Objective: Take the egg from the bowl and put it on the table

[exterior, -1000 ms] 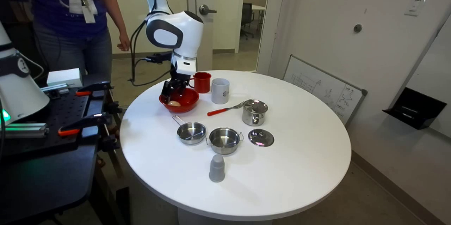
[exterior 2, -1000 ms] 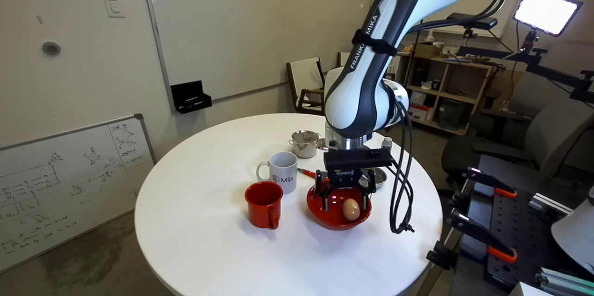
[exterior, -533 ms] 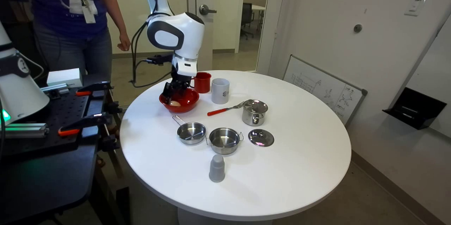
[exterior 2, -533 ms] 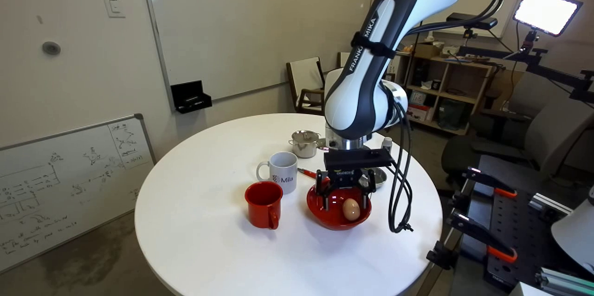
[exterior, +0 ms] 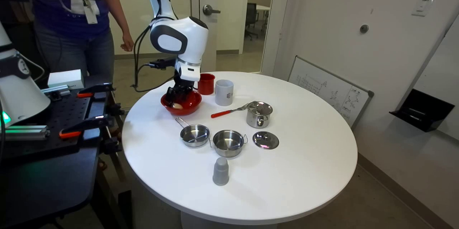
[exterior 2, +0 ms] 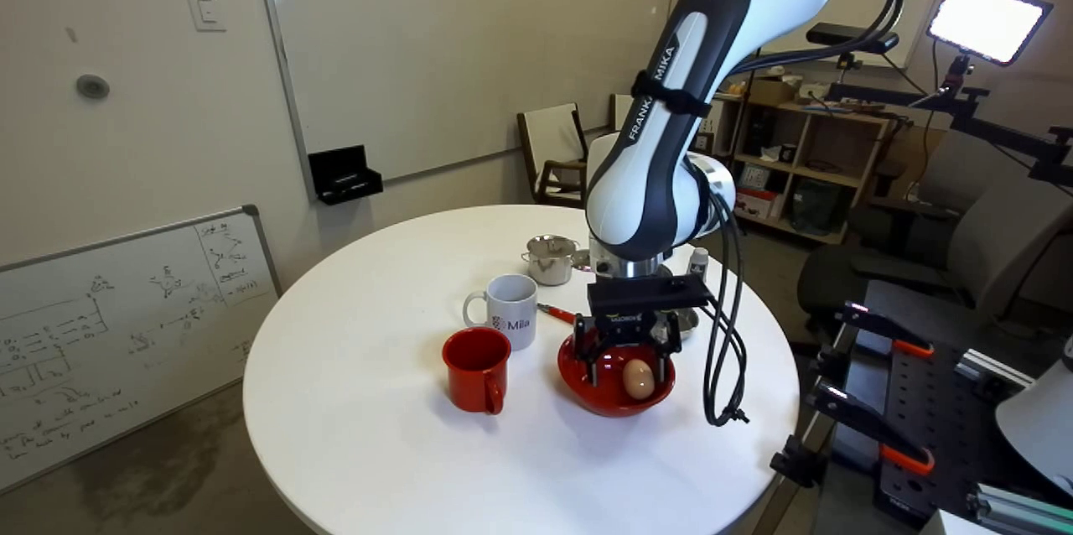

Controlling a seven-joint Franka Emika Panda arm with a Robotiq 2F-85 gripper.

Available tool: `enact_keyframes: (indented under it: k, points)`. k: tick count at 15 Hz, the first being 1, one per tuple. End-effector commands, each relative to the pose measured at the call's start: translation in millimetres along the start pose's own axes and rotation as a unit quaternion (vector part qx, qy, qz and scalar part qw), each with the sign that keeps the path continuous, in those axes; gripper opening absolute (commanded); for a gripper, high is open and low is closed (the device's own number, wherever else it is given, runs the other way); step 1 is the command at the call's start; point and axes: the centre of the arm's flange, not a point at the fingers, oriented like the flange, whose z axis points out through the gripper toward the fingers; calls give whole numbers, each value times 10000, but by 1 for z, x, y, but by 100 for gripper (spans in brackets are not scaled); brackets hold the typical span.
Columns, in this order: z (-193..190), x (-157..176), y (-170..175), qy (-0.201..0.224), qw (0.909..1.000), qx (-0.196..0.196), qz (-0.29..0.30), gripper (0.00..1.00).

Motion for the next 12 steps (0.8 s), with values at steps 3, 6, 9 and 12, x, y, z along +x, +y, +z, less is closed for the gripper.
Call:
enact_keyframes:
  k: [3, 6, 9, 12]
  points:
    - [8, 7, -6, 47, 10000, -40, -76, 100]
    - [9, 9, -8, 64, 9999, -41, -71, 100]
    - [9, 10, -9, 70, 9999, -52, -61, 100]
    - [11, 11, -8, 58, 10000, -57, -53, 99]
